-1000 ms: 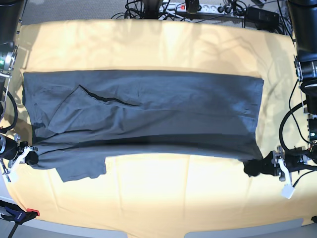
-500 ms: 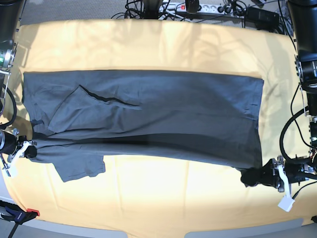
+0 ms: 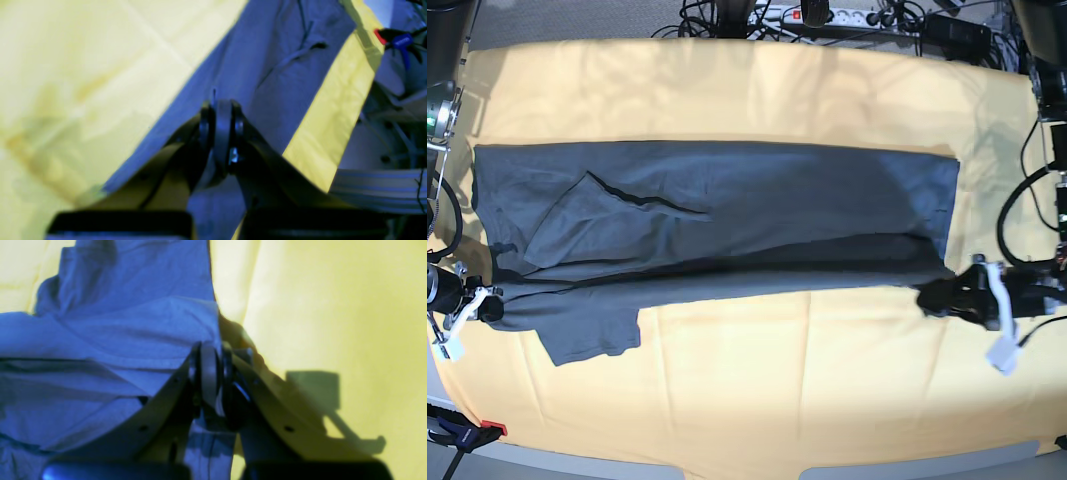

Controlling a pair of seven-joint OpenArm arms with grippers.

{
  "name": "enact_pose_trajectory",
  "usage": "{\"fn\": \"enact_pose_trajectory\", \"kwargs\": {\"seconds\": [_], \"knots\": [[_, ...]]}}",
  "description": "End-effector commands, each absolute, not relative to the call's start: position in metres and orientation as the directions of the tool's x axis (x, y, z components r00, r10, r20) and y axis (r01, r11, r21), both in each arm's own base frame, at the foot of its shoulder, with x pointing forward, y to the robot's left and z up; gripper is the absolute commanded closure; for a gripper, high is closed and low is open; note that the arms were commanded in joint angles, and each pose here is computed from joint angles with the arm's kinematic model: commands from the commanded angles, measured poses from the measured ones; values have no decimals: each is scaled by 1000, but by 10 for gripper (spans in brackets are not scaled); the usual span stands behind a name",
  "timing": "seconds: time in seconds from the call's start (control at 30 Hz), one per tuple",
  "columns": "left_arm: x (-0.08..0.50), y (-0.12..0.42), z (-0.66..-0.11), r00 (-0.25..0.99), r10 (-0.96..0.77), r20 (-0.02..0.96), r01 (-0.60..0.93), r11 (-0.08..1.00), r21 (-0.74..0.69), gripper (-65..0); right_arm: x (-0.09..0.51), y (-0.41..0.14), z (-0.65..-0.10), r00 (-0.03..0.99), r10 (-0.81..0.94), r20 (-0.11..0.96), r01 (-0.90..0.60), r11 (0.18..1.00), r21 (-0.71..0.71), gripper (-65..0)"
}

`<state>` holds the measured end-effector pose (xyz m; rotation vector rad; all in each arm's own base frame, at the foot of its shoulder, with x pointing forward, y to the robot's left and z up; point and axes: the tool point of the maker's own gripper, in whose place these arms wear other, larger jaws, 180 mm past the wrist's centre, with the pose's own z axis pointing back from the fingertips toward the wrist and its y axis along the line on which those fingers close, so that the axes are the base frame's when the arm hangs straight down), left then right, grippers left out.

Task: Fold the T-shirt properly
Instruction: 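Lay the folded hem down and pull it taut with both grippers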

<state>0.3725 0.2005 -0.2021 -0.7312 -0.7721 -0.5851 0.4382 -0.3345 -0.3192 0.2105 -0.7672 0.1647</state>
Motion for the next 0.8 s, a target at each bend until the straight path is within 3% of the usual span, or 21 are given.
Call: {"fn": "enact_pose_trajectory", "kwargs": {"seconds": [0.0, 0.2, 0.77], "knots": [[377, 214, -176, 533, -181, 827, 709, 628, -319, 0, 451, -345, -290, 651, 65, 757, -219, 970, 106, 0], [373, 250, -163, 517, -121, 847, 655, 694, -300, 0, 451, -345, -290, 652, 65, 756, -219, 970, 105, 0], [340, 236, -232, 674, -75, 735, 577, 674, -461, 0, 430, -347, -315, 745, 93, 661, -216, 970, 108, 0]]}}
